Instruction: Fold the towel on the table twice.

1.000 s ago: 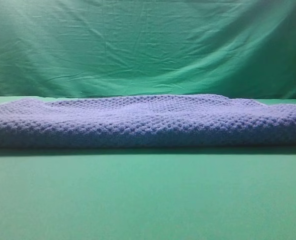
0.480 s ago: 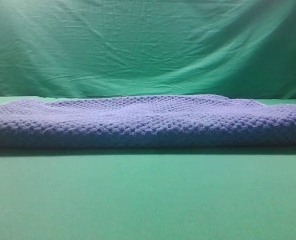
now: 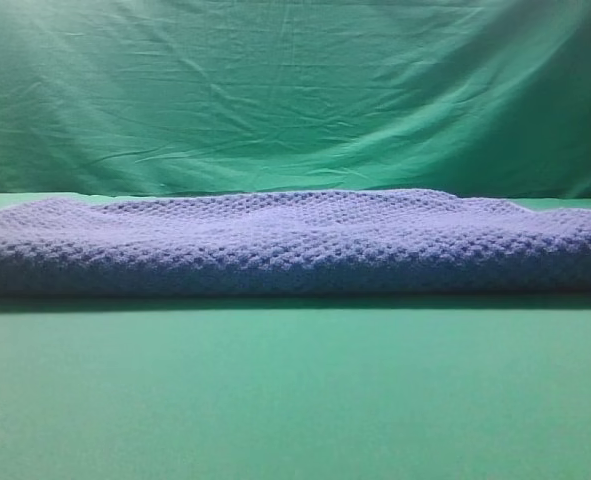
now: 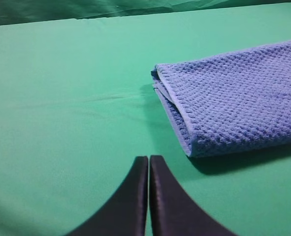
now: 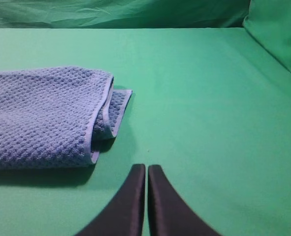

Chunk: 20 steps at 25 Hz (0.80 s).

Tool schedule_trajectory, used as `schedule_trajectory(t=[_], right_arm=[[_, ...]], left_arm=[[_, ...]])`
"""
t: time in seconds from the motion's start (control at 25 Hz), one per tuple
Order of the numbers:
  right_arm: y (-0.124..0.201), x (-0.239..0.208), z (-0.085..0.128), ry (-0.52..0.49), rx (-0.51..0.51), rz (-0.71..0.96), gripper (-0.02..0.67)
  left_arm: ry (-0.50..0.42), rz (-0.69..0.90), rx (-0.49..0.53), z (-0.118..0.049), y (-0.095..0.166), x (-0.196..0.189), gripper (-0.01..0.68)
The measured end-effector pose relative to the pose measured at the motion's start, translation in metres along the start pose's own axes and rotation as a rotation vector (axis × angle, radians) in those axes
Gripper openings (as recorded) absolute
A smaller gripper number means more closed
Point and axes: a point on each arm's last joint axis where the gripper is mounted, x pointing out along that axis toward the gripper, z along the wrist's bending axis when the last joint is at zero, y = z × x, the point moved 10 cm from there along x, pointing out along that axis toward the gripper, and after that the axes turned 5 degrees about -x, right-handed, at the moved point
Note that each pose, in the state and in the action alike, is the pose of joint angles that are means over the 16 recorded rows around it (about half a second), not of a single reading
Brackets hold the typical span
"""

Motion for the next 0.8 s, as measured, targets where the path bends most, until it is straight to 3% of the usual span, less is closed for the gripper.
schedule_trajectory(t=[0.8], right_arm=[[0.0000,0.0000,0.0000,0.000,0.002,0.000,0.000]], left_arm=[[0.000,-0.003,0.000,0.0001,-0.0005,0.0001,0.000]])
